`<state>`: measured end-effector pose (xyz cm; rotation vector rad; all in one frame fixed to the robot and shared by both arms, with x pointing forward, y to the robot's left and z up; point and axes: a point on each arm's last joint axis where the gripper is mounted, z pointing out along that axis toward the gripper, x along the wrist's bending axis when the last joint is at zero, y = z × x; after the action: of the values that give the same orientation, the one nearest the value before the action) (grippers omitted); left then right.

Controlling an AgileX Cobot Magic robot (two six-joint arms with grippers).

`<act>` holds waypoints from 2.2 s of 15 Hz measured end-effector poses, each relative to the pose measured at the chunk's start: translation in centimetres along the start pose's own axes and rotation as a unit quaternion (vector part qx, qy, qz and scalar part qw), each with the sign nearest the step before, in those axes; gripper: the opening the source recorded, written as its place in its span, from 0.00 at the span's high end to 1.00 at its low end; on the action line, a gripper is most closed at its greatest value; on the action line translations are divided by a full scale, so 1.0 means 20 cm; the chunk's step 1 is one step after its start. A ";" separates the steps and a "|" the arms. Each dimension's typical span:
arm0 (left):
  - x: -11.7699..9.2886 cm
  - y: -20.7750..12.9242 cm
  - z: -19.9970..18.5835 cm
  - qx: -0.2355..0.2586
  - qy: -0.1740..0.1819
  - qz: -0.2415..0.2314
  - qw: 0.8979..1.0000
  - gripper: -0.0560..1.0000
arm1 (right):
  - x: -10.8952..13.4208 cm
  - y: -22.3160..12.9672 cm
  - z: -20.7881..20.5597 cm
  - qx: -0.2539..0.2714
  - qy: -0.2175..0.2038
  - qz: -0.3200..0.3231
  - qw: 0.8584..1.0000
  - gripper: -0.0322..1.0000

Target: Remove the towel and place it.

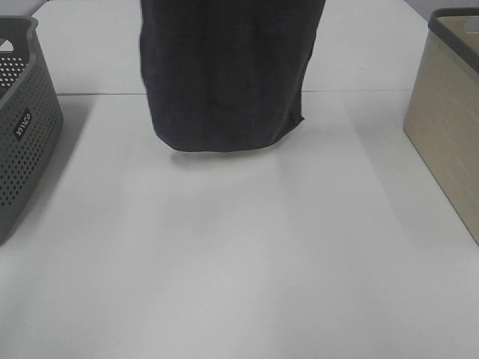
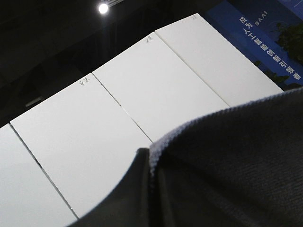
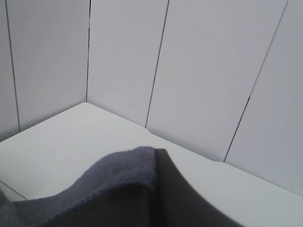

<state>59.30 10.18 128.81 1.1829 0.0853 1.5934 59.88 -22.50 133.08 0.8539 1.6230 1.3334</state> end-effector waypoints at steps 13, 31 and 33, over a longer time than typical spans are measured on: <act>0.00 -0.50 0.13 0.014 0.055 -0.029 0.998 0.95 | -0.09 -0.18 0.32 -0.060 -0.042 0.051 0.996 0.95; -0.08 -0.70 0.33 0.029 0.079 -0.067 0.994 0.95 | -0.12 -0.23 0.42 -0.096 -0.057 0.047 0.993 0.95; -0.05 -0.67 0.33 0.018 0.086 -0.063 0.994 0.95 | -0.12 -0.20 0.40 -0.107 -0.059 0.048 0.991 0.95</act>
<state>73.24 11.61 123.46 1.0453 0.2959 1.5844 68.08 -22.22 129.01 0.8711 1.3352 1.4647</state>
